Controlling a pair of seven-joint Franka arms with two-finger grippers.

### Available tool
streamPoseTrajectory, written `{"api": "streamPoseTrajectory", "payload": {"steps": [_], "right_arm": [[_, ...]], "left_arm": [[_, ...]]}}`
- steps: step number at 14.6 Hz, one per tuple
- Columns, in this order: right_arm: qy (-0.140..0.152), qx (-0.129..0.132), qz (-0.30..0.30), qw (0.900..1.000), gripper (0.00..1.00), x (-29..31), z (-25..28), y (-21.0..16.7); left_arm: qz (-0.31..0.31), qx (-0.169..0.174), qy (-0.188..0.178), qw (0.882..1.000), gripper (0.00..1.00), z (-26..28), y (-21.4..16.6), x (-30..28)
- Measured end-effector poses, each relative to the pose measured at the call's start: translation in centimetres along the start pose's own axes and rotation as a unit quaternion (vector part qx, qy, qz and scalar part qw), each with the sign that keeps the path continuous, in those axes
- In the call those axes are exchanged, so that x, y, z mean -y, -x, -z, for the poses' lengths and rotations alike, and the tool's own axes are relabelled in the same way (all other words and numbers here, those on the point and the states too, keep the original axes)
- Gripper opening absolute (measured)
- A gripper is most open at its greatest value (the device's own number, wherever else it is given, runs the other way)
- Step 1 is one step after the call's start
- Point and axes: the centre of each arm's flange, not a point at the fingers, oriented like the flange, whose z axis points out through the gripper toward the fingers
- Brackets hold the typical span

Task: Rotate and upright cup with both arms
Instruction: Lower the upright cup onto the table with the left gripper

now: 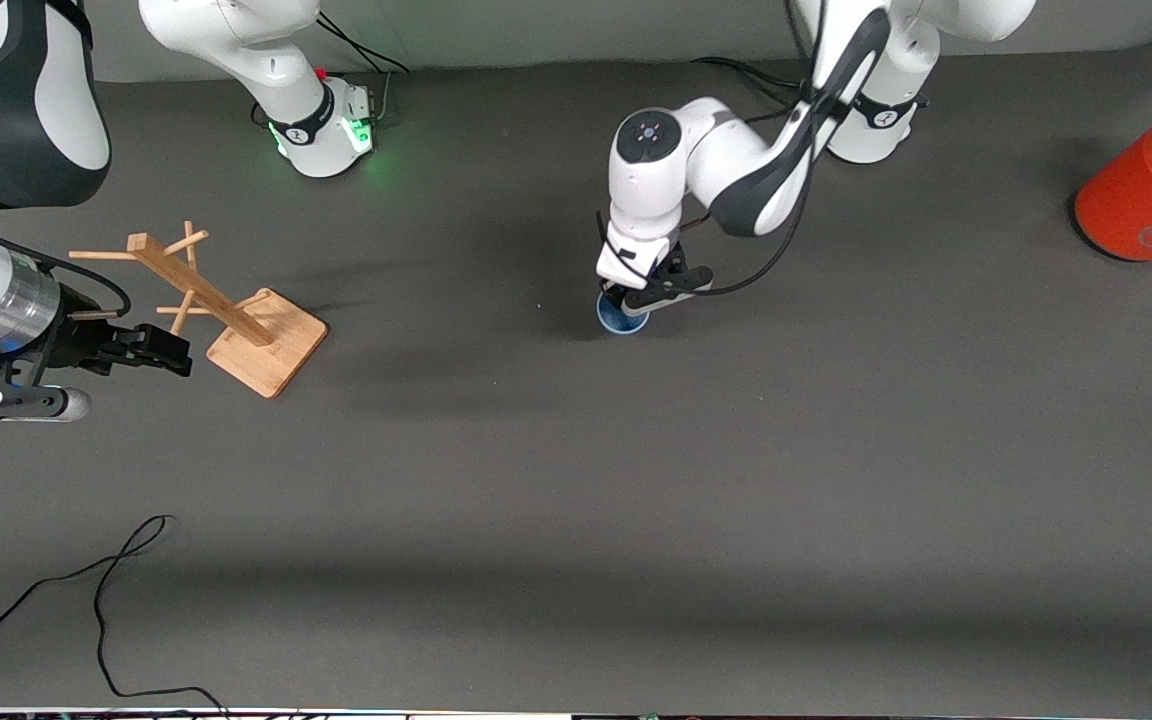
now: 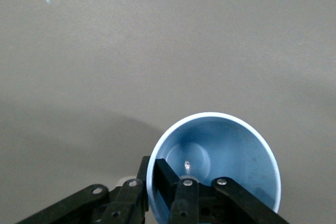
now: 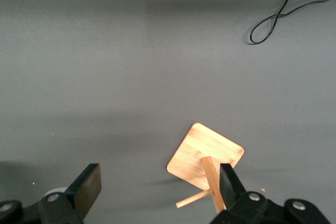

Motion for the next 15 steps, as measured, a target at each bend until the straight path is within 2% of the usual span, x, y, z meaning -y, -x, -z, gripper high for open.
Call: {"api": "streamPoseTrajectory", "payload": {"steps": [3, 8, 9, 15], "right_arm": [[0.000, 0.002, 0.000, 1.000, 1.00, 0.0, -0.2, 0.0], [0.001, 0.003, 0.000, 1.000, 1.00, 0.1, -0.3, 0.0], [0.001, 0.003, 0.000, 1.000, 1.00, 0.0, -0.3, 0.0], [0.001, 0.003, 0.000, 1.000, 1.00, 0.0, -0.3, 0.0]], "left_arm": [[0.006, -0.022, -0.005, 1.000, 0.09, -2.9, 0.9, -0.3], [0.008, -0.024, -0.001, 1.000, 0.09, -3.0, 0.9, -0.4], [0.008, -0.025, -0.001, 1.000, 0.14, -3.0, 0.9, -0.4], [0.006, -0.027, 0.000, 1.000, 0.76, -2.7, 0.7, -0.5]]}}
